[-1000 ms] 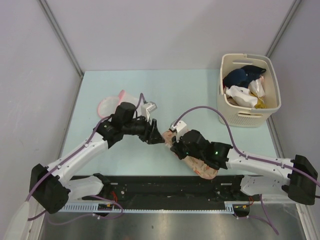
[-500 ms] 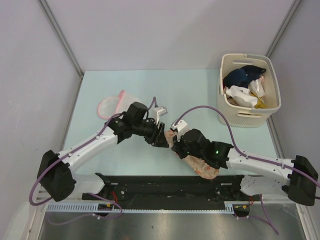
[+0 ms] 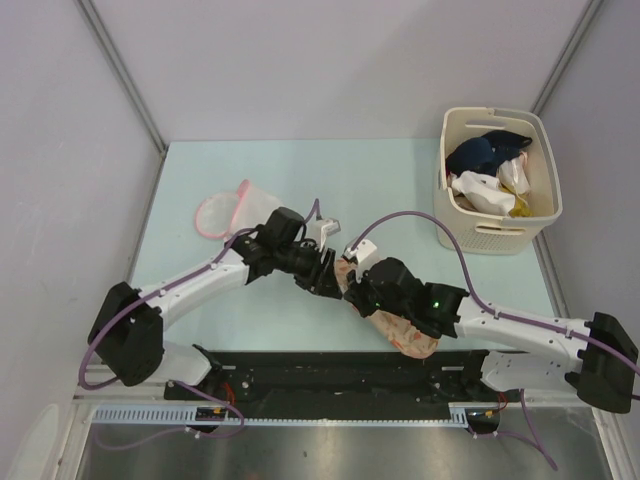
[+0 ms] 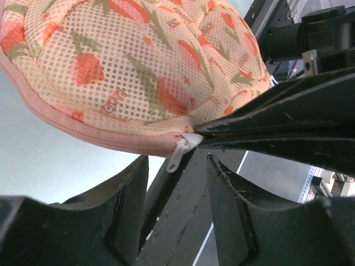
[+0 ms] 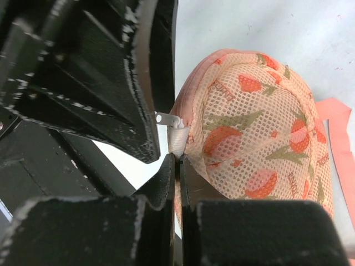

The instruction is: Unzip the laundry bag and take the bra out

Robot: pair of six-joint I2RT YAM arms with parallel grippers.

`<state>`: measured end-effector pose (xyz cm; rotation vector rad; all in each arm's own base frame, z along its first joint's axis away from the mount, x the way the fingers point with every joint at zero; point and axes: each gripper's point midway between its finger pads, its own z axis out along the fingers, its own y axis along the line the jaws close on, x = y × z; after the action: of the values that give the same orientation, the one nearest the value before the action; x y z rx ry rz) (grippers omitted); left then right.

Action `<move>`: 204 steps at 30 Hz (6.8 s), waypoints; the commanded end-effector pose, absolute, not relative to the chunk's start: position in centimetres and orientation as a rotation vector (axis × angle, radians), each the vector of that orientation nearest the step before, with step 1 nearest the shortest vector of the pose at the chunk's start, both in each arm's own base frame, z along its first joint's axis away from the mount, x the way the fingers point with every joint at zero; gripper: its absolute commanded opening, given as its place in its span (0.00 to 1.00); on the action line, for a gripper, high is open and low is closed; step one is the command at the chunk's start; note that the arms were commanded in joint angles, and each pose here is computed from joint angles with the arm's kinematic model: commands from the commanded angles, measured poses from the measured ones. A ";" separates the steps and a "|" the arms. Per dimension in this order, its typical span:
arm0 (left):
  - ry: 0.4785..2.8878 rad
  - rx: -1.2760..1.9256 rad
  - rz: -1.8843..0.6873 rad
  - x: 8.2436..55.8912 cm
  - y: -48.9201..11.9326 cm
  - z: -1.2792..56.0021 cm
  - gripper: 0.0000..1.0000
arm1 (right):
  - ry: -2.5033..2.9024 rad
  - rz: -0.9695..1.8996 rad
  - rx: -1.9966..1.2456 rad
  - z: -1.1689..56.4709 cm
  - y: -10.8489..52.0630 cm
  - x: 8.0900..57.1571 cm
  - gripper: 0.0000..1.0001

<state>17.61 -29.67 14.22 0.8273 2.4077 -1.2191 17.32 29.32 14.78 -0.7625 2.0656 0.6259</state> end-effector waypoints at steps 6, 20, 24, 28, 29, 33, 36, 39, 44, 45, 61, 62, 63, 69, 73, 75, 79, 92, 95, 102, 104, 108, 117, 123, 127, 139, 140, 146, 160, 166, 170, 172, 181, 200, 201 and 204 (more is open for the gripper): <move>2.302 0.838 -1.311 18.2 -31.3 16.3 0.36 | 2.009 0.650 -0.732 16.6 29.4 17.8 0.00; 2.333 0.886 -1.133 18.8 -29.5 16.1 0.00 | 2.053 0.610 -0.762 14.7 28.9 17.6 0.00; 2.359 0.884 -1.055 19.4 -27.8 16.3 0.00 | 2.077 0.552 -0.769 13.9 27.3 17.8 0.00; 2.336 0.824 -1.032 20.8 -25.9 17.3 0.00 | 2.064 0.552 -0.760 14.5 26.2 17.6 0.00; 2.328 0.811 -1.037 21.0 -25.6 17.4 0.01 | 2.053 0.573 -0.767 14.7 26.3 17.3 0.00; 2.284 0.694 -1.052 22.9 -23.9 18.2 0.01 | 2.039 0.589 -0.771 15.3 26.1 16.6 0.00; 2.267 0.607 -1.090 24.0 -23.4 18.2 0.00 | 2.010 0.619 -0.762 16.4 26.2 16.0 0.00; 2.246 0.556 -1.099 24.6 -23.3 18.7 0.00 | 1.998 0.639 -0.711 17.4 25.6 15.9 0.00; 2.188 0.497 -1.111 25.6 -23.2 20.3 0.01 | 1.930 0.696 -0.627 20.2 24.6 15.8 0.00; 2.180 0.498 -1.127 25.6 -23.4 20.5 0.00 | 1.931 0.697 -0.623 20.2 24.6 15.9 0.00; 2.126 0.458 -1.203 23.8 -23.5 23.3 0.00 | 1.850 0.525 -0.631 24.6 30.9 17.3 0.76; 2.127 0.454 -1.201 23.8 -23.4 23.3 0.00 | 1.833 0.483 -0.592 24.9 31.0 17.7 0.77; 2.126 0.449 -1.194 23.9 -23.4 23.5 0.00 | 1.818 0.464 -0.575 24.9 31.9 17.8 0.77; 2.140 0.434 -1.179 23.8 -23.2 23.5 0.00 | 1.716 0.268 -0.555 26.0 34.9 17.0 0.87; 2.140 0.435 -1.176 23.9 -23.2 23.6 0.00 | 1.675 0.124 -0.478 26.7 36.3 17.6 0.95; 2.140 0.434 -1.175 23.9 -23.2 23.6 0.00 | 1.662 0.034 -0.457 26.6 36.2 18.2 0.96; 2.138 0.432 -1.178 23.9 -23.2 23.7 0.00 | 1.627 -0.102 -0.441 25.9 37.0 19.5 0.91; 2.132 0.441 -1.102 24.4 -22.5 24.7 0.00 | 1.724 0.079 -0.463 26.5 35.4 21.8 0.00; 2.119 0.439 -1.076 24.9 -22.2 25.3 0.00 | 1.698 0.241 -0.562 27.6 35.3 20.8 0.00; 2.091 0.443 -1.108 25.0 -22.5 26.2 0.00 | 1.681 0.453 -0.694 30.0 34.4 19.6 0.00; 2.090 0.441 -1.140 24.7 -22.7 26.4 0.00 | 1.699 0.464 -0.688 29.7 34.2 19.6 0.36; 2.062 0.432 -1.183 24.5 -23.0 27.2 0.00 | 1.715 0.492 -0.652 29.5 35.0 19.5 0.90; 2.062 0.409 -1.176 24.2 -22.8 27.5 0.00 | 1.763 0.289 -0.432 28.8 37.2 20.2 1.00; 2.061 0.410 -1.180 24.1 -22.8 27.6 0.00 | 1.753 0.078 -0.312 27.3 37.5 21.0 1.00; 2.060 0.413 -1.173 24.0 -22.7 27.6 0.00 | 1.702 -0.070 -0.259 27.4 37.1 22.0 0.97; 2.077 0.404 -1.076 24.7 -21.8 27.8 0.01 | 1.733 0.171 -0.524 27.8 37.7 22.5 0.00; 2.084 0.395 -1.057 24.9 -21.6 27.7 0.00 | 1.697 0.254 -0.548 29.0 37.1 22.0 0.00; 2.122 0.327 -1.019 26.6 -20.7 27.4 0.00 | 1.575 0.491 -0.746 33.2 34.4 19.5 0.00; 2.181 0.212 -1.126 27.3 -20.5 24.8 0.00 | 1.499 0.690 -0.482 35.6 25.2 19.2 0.00; 2.176 0.201 -1.157 27.4 -20.4 24.9 0.00 | 1.581 0.740 -0.421 31.7 22.9 20.0 0.00; 2.172 0.203 -1.177 27.5 -20.5 25.0 0.00 | 1.612 0.732 -0.411 30.3 22.7 20.4 0.00; 2.182 0.204 -1.171 27.5 -20.5 24.8 0.00 | 1.619 0.719 -0.385 29.9 22.1 20.7 0.00; 2.224 0.146 -1.100 27.9 -18.2 23.5 0.00 | 1.599 0.697 -0.099 29.0 16.4 22.6 0.00; 2.131 0.193 -1.188 27.5 -19.1 25.6 0.00 | 1.753 0.694 -0.322 26.9 20.2 21.9 0.60; 2.133 0.198 -1.189 27.5 -19.2 25.6 0.01 | 1.745 0.671 -0.372 27.2 20.5 21.9 0.62; 2.122 0.224 -1.190 27.2 -19.4 25.5 0.00 | 1.738 0.658 -0.509 28.0 23.2 22.0 0.64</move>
<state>27.22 -19.13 23.66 0.1336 2.2243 -1.1880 21.89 20.85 24.03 -0.3558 1.8368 0.6778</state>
